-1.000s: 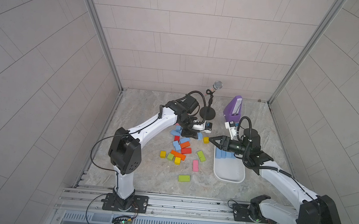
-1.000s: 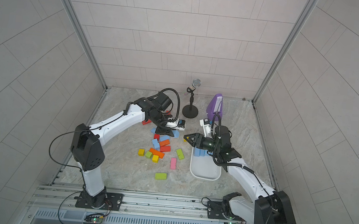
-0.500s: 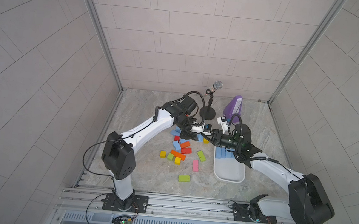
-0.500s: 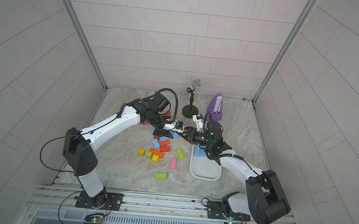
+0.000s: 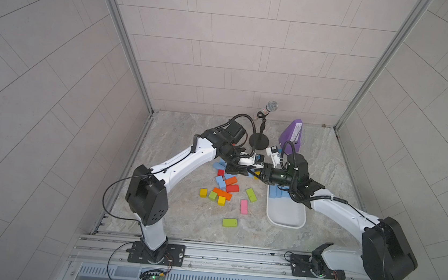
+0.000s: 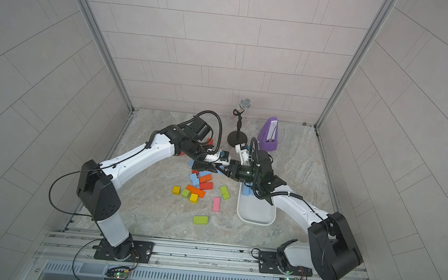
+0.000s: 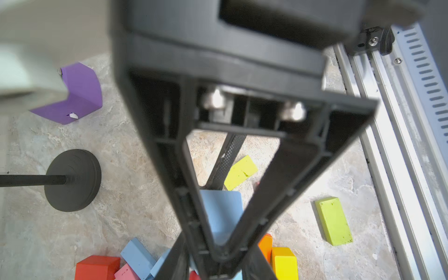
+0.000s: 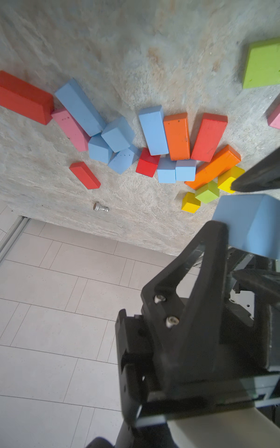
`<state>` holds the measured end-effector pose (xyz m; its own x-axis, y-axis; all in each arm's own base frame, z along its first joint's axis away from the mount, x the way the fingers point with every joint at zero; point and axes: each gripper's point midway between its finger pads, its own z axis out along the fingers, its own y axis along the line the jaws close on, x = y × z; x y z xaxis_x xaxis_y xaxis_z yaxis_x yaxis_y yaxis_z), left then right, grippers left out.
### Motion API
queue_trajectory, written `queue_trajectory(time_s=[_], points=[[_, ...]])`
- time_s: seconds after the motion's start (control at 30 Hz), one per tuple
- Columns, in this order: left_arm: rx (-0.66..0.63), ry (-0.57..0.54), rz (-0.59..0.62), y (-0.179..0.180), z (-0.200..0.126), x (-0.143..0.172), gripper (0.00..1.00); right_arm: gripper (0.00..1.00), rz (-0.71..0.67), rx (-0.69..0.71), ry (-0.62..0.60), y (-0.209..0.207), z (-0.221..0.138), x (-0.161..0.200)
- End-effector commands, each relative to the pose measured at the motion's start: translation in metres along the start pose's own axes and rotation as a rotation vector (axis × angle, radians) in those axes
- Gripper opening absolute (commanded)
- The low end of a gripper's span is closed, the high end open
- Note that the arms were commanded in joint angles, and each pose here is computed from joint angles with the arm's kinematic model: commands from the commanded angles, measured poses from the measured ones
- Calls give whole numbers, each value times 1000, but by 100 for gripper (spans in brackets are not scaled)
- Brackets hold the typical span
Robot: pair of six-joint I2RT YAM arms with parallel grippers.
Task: Pick out the blue building blocks
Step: Place the building block in the storage box.
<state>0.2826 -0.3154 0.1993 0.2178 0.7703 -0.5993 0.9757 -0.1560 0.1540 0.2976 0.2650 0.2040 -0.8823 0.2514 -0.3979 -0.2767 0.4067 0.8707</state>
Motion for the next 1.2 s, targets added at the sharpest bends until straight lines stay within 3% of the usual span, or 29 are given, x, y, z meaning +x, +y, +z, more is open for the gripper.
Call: queue_trajectory(time_s=[0.0, 0.13, 0.23, 0.37, 0.4, 0.53, 0.67, 0.73, 0.9, 1.03, 1.17], points=[[-16, -35, 16, -4, -9, -10, 24, 48, 1, -19, -8, 8, 3, -6], [-66, -18, -11, 6, -7, -7, 24, 44, 22, -71, 2, 19, 5, -4], [-100, -8, -32, 13, -5, -4, 24, 30, 6, -88, 14, 29, 5, 0], [-93, -19, -36, 10, -5, -4, 25, 19, -27, -48, -11, 26, -1, -3], [-90, -23, -40, 8, -5, -5, 28, 17, -39, -31, -19, 24, -3, -4], [-104, -23, -69, 4, -10, -3, 65, 15, -70, 27, -45, 10, -15, -13], [-148, 13, -192, 2, -19, 7, 81, 15, -142, 256, -55, -28, -43, -14], [-150, 15, -255, -5, -21, 15, 84, 15, -210, 434, -31, -51, -63, -6], [-206, -5, -375, -22, -16, 39, 86, 16, -251, 723, 8, -97, -109, 21], [-312, 8, -469, -21, -10, 64, 87, 16, -238, 860, 48, -130, -131, 44], [-345, 35, -487, -25, -1, 82, 88, 19, -209, 887, 91, -150, -127, 57]])
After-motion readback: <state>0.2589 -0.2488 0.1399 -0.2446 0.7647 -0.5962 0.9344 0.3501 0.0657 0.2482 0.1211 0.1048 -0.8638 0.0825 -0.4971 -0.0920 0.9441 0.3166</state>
